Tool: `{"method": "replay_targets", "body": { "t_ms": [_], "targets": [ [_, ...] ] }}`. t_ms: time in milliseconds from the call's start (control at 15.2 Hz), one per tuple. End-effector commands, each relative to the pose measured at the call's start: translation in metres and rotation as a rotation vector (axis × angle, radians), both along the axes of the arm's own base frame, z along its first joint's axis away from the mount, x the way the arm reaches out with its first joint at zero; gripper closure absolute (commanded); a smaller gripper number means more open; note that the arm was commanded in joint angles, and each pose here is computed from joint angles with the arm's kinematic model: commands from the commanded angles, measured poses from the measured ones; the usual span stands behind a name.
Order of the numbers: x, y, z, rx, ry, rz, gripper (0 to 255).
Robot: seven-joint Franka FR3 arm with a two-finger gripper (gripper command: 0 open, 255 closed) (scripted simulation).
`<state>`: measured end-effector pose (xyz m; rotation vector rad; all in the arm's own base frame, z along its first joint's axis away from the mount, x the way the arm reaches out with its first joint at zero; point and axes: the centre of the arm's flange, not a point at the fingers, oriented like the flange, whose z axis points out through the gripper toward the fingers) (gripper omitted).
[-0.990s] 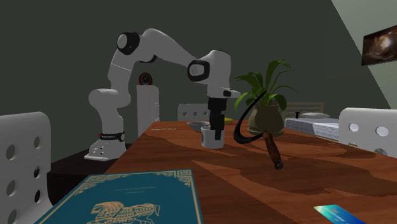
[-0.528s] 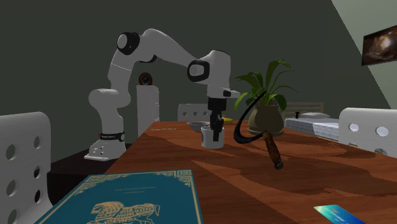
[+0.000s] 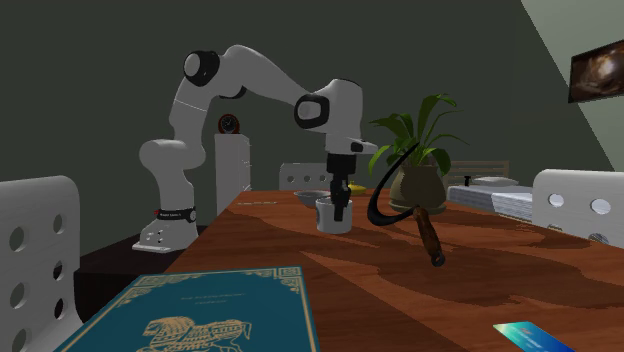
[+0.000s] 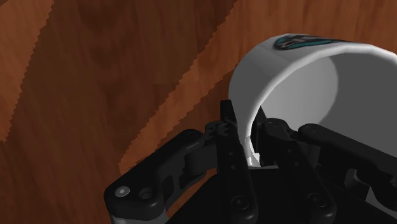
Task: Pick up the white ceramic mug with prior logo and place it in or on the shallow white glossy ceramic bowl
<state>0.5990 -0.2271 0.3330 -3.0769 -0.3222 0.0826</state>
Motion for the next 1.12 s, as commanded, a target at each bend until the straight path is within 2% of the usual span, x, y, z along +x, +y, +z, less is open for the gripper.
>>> {"method": "replay_targets", "body": {
  "t_ms": [0,1056],
  "targets": [
    [0.000,0.000,0.005,0.000,0.000,0.000,255],
    [0.000,0.000,0.090,0.000,0.000,0.000,255]
  ]
}}
